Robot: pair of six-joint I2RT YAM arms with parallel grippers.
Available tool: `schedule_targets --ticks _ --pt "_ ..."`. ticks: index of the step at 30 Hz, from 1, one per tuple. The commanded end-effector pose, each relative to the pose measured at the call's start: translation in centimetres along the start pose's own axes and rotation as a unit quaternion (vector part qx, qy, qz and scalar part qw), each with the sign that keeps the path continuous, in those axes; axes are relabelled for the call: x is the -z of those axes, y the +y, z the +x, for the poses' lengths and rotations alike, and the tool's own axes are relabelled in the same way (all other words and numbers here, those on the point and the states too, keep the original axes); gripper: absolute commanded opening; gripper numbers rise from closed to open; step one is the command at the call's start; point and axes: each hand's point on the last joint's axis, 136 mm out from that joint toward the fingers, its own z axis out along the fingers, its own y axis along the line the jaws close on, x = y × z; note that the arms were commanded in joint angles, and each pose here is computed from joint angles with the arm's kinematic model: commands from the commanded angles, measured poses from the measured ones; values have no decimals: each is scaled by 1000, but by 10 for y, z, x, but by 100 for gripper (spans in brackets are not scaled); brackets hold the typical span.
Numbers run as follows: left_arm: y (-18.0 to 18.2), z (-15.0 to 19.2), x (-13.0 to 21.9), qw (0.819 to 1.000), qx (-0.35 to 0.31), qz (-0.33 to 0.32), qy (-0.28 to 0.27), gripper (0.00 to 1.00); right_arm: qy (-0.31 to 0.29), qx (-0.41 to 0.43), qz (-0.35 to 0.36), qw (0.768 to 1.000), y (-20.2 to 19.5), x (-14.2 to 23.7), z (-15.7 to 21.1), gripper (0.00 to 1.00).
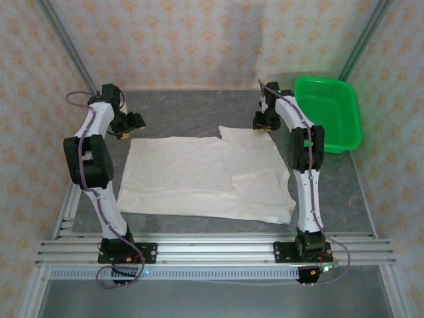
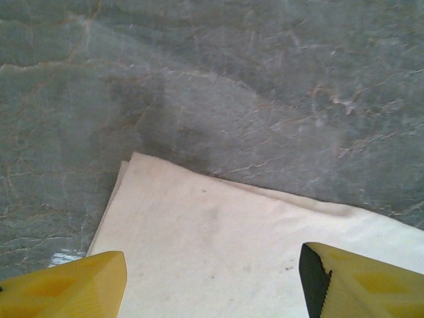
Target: Fold and stack the t-shirts
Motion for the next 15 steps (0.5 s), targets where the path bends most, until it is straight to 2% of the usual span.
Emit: schedule_targets --ticks 1,12,15 --pt "19 4 -2 1000 14 -25 2 70 5 -3 17 1000 -3 -12 1 42" --pt "42 5 -9 998 36 -45 3 67 -18 -18 22 999 -4 -18 -12 28" --pt "46 5 -11 998 38 -53 7 67 -14 -18 10 1000 0 -22 -12 20"
